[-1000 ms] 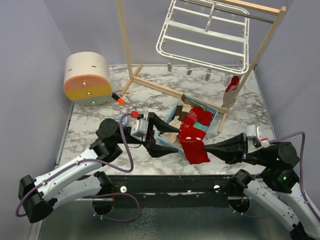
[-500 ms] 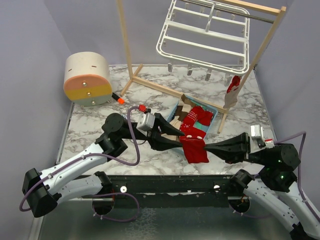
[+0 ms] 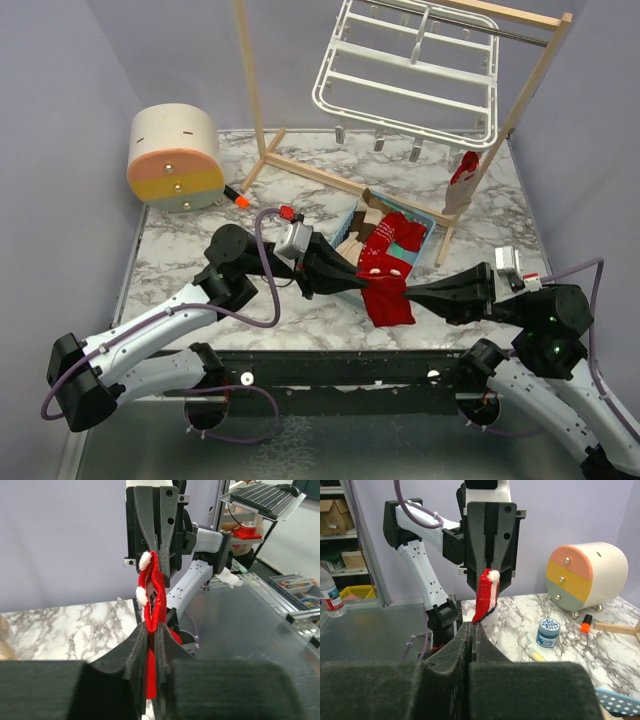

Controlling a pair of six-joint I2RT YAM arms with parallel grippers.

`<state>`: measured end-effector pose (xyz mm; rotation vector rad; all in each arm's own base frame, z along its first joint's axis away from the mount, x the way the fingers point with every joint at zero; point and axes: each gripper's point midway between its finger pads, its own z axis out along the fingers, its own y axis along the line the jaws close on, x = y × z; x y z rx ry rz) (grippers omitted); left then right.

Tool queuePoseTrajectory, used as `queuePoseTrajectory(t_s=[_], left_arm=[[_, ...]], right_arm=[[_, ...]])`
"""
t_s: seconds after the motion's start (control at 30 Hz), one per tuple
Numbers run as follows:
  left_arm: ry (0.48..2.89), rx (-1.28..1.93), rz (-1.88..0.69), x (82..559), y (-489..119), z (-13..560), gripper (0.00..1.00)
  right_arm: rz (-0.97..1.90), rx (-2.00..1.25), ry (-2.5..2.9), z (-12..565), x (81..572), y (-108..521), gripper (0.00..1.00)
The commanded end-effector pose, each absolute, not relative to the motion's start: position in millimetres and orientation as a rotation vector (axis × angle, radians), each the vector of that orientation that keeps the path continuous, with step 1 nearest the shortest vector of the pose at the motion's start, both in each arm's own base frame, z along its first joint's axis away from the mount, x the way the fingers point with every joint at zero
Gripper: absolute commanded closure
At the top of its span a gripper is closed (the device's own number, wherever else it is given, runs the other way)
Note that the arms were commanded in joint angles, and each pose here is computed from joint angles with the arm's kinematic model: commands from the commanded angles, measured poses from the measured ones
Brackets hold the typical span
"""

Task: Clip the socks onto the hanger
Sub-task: Pick up the sock from the bin.

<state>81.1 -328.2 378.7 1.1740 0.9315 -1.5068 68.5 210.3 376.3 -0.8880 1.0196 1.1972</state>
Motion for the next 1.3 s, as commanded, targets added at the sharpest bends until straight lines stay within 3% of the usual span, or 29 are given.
queuePoseTrajectory(t_s=[0.0, 0.07, 0.17, 0.33, 0.43, 0.8, 1.13, 1.27], left_arm=[[0.881, 1.210, -1.542, 73, -329, 389, 0.94], [0.889, 1.210, -1.550, 74, -331, 388, 1.00], [0.894, 1.201, -1.547, 77, -333, 390, 1.00], [0.872, 1.195, -1.488, 83, -334, 387, 1.00], [0.850, 1.183, -1.376, 89, -327, 376, 1.00], [0.808, 1.446, -1.021, 106, -321, 336, 1.00], [0.777, 1.464, -0.928, 114, -320, 342, 1.00], [0.773, 1.463, -0.934, 113, -320, 344, 1.00]], right_arm=[[1.234, -0.907, 1.004, 376, 65, 214, 0.99], [1.243, -0.916, 1.032, 371, 68, 218, 0.99], [1.234, -0.930, 1.085, 365, 73, 222, 0.97], [1.151, -0.922, 1.146, 364, 82, 216, 0.54], [1.075, -0.912, 1.167, 367, 86, 207, 0.45], [0.962, -1.029, 1.204, 356, 97, 210, 0.46], [0.950, -1.068, 1.204, 349, 106, 219, 0.63], [0.947, -1.072, 1.212, 346, 108, 220, 0.64]])
